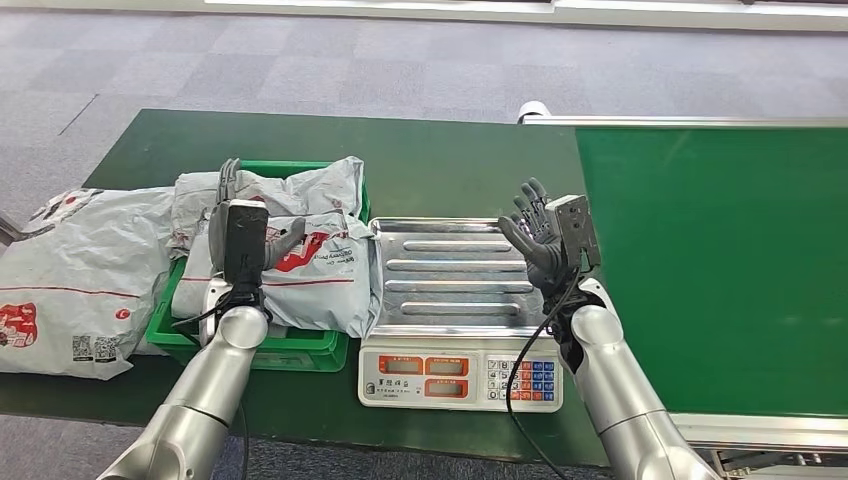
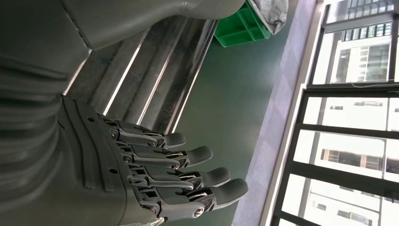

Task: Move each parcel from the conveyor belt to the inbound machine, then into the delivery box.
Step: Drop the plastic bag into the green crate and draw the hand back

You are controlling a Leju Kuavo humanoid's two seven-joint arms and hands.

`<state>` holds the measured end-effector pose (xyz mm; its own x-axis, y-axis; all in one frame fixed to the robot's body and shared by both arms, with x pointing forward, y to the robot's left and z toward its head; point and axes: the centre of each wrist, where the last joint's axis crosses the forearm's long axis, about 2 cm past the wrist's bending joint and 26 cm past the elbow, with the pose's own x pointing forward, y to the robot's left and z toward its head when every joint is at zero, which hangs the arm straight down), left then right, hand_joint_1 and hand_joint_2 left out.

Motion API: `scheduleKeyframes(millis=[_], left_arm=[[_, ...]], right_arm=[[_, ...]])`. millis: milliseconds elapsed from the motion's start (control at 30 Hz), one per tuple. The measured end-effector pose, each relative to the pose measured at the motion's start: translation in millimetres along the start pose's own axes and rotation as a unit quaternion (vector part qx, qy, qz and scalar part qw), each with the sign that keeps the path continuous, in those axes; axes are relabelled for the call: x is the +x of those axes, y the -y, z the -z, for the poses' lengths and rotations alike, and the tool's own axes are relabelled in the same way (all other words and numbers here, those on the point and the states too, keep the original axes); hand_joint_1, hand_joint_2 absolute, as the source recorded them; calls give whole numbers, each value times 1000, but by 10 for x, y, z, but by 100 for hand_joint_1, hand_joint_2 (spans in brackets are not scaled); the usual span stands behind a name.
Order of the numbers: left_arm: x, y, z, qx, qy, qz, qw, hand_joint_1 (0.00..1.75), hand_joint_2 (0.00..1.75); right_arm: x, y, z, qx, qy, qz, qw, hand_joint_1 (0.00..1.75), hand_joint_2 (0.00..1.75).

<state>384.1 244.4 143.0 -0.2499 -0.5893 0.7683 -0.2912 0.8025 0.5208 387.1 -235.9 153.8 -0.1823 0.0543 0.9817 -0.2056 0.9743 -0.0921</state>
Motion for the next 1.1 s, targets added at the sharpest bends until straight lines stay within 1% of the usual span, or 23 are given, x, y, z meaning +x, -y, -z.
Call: scheduleKeyframes(millis=[167, 333, 500, 567, 667, 833, 900, 1000, 1100], left_arm=[[14, -52, 84, 19, -1, 19, 1000, 0, 175], [33, -77, 148, 27, 4, 19, 999, 0, 175], [82, -87, 198, 32, 22, -33, 999, 0, 175], [165, -93, 249, 35, 37, -68, 996, 0, 175], [341, -108, 353, 33, 54, -141, 988, 0, 175], [708, -118, 553, 24, 86, -238, 967, 0, 175], [846, -99, 606, 7, 94, -277, 956, 0, 175], [1003, -25, 619, -35, 97, -342, 934, 0, 175], [1093, 45, 598, -58, 100, -371, 921, 0, 175]], right_arm=[[55, 48, 117, -3, 4, 1, 1000, 0, 175], [106, 93, 233, -7, 7, 5, 1000, 0, 175], [92, 103, 259, -9, 10, 13, 1000, 0, 175], [77, 96, 256, -7, 11, 15, 1000, 0, 175], [77, 66, 272, 0, 13, 20, 1000, 0, 175], [211, -83, 439, 14, 26, 34, 999, 0, 175], [242, -143, 477, 18, 33, 41, 998, 0, 175], [210, -212, 454, 21, 36, 51, 998, 0, 175], [153, -256, 405, 24, 33, 53, 998, 0, 175]])
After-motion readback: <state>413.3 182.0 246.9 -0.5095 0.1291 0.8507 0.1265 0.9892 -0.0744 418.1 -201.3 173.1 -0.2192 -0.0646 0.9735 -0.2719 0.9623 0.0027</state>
